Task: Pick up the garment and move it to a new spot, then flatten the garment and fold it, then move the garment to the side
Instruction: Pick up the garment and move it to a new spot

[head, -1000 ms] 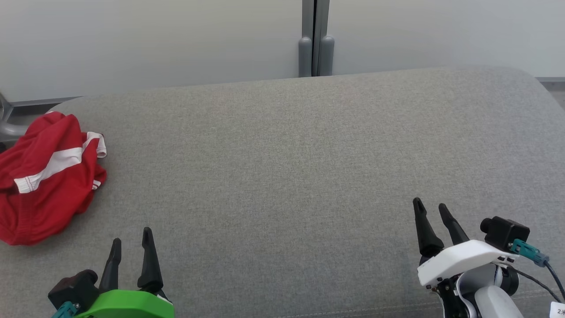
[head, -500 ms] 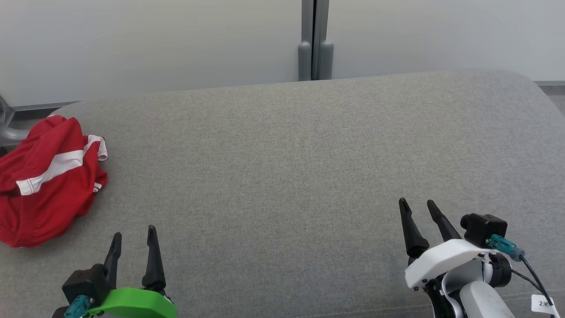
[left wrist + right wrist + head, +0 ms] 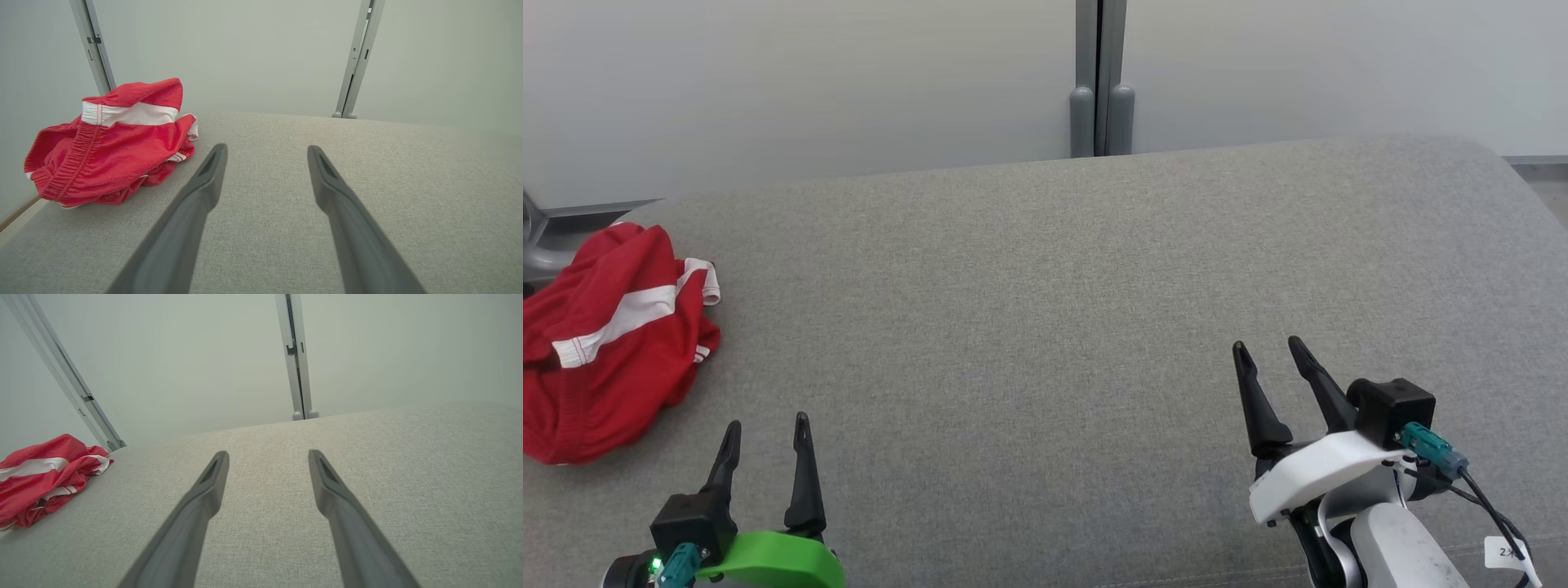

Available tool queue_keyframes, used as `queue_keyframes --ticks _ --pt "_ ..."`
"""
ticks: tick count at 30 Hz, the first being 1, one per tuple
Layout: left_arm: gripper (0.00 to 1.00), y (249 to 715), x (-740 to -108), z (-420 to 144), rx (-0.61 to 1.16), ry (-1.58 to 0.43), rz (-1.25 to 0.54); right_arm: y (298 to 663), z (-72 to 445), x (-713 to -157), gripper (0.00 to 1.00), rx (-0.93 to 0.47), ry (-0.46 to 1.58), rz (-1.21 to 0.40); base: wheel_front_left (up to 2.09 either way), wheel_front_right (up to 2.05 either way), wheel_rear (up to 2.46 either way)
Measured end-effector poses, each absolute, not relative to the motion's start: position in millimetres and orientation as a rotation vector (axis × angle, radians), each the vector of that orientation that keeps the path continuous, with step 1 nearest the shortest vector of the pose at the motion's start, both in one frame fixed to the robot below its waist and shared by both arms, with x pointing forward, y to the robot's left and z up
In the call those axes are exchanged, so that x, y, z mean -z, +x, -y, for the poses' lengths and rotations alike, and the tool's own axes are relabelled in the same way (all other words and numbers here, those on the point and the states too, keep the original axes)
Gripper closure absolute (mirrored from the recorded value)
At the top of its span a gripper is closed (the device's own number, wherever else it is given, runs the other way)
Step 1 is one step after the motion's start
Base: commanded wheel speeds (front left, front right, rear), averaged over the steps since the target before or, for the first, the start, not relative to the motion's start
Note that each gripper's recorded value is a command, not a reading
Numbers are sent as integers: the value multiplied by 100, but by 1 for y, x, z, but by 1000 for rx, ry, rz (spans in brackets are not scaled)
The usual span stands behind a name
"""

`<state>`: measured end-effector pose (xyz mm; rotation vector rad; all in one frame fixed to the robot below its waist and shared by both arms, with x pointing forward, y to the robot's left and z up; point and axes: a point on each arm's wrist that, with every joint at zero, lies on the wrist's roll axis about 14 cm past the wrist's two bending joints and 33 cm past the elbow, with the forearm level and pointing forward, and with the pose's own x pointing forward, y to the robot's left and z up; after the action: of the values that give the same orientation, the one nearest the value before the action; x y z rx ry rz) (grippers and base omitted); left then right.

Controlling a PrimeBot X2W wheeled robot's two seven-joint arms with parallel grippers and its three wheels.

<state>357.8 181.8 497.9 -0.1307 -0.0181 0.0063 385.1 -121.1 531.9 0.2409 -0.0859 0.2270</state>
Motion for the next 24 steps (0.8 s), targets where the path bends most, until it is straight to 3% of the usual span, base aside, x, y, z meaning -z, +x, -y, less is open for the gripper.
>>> queue_keyframes --ticks 24 --pt "0 359 -523 -203 -39 68 52 382 115 -546 0 -264 79 166 0 0 0"
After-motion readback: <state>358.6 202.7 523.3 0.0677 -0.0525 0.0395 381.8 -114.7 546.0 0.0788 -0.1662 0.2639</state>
